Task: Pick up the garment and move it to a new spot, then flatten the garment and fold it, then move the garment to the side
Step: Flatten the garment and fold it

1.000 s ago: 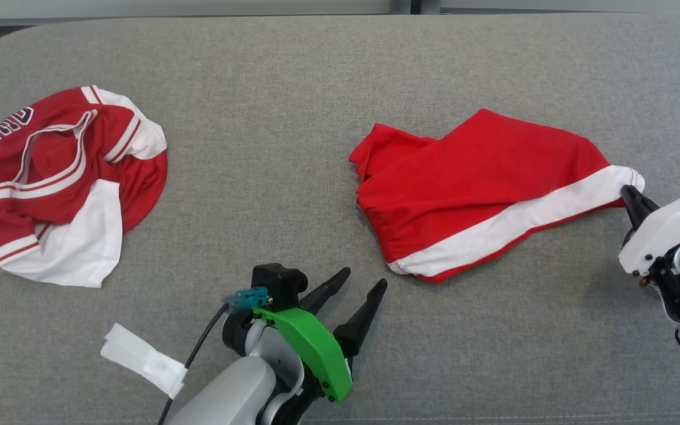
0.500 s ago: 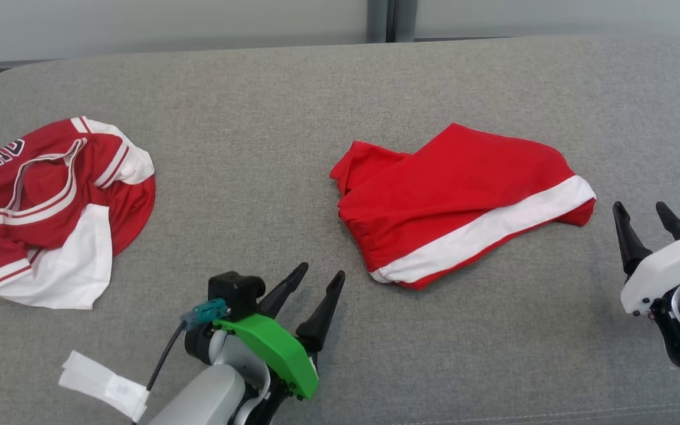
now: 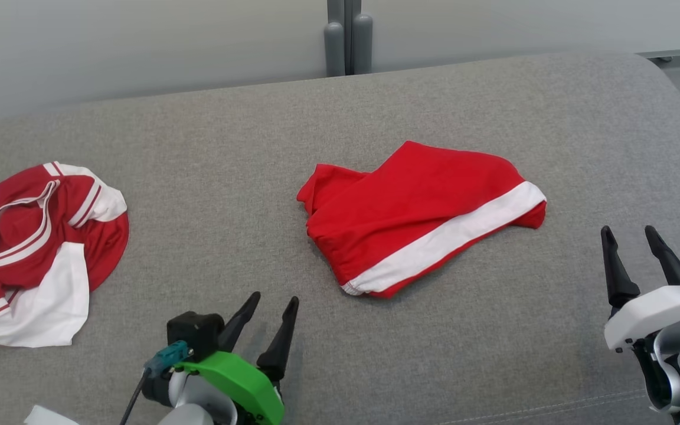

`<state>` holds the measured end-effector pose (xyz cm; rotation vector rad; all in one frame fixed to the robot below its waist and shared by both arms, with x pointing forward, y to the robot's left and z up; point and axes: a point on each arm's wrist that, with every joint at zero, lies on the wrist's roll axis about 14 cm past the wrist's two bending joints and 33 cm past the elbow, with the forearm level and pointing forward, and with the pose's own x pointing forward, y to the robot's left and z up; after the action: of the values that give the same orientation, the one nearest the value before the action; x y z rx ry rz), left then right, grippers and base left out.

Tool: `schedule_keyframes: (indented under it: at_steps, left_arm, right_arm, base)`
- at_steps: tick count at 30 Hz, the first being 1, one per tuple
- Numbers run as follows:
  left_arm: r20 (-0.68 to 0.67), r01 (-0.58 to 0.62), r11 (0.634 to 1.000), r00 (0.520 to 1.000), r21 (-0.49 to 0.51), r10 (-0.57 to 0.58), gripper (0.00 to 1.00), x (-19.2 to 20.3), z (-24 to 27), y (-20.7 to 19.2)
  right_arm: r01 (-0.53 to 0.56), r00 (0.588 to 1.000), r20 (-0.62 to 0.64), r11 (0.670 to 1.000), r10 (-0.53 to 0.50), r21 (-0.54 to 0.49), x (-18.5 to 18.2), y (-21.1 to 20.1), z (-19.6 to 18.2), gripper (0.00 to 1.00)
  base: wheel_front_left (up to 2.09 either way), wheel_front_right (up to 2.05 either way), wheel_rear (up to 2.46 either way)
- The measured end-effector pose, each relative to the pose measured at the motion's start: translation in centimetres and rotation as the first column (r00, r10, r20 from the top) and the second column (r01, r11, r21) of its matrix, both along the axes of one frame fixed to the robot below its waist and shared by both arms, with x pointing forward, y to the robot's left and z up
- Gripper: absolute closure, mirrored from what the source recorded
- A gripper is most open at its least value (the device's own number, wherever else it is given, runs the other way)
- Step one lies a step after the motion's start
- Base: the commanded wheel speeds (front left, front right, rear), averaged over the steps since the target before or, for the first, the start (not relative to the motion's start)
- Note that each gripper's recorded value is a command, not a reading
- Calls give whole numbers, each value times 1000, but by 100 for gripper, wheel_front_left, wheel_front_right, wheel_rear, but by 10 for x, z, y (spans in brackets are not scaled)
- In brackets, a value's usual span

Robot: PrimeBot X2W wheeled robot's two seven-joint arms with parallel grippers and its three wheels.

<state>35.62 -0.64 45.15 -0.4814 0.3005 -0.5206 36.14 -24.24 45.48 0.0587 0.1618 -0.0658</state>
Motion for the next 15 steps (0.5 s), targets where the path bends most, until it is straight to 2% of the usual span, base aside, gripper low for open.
schedule_keyframes:
  at_steps: [9, 15]
  left_arm:
    - [89, -99, 987, 992, 126, 89, 0, 2, 3, 49]
    - [131, -190, 974, 976, 127, 174, 0, 4, 15, 78]
  right_arm:
    - [56, 998, 32, 998, -56, -27, -28, -14, 5, 0]
    - [5, 999, 43, 999, -3, -50, -35, 1, 6, 0]
  base:
    - [0, 0, 0]
    - [0, 0, 0]
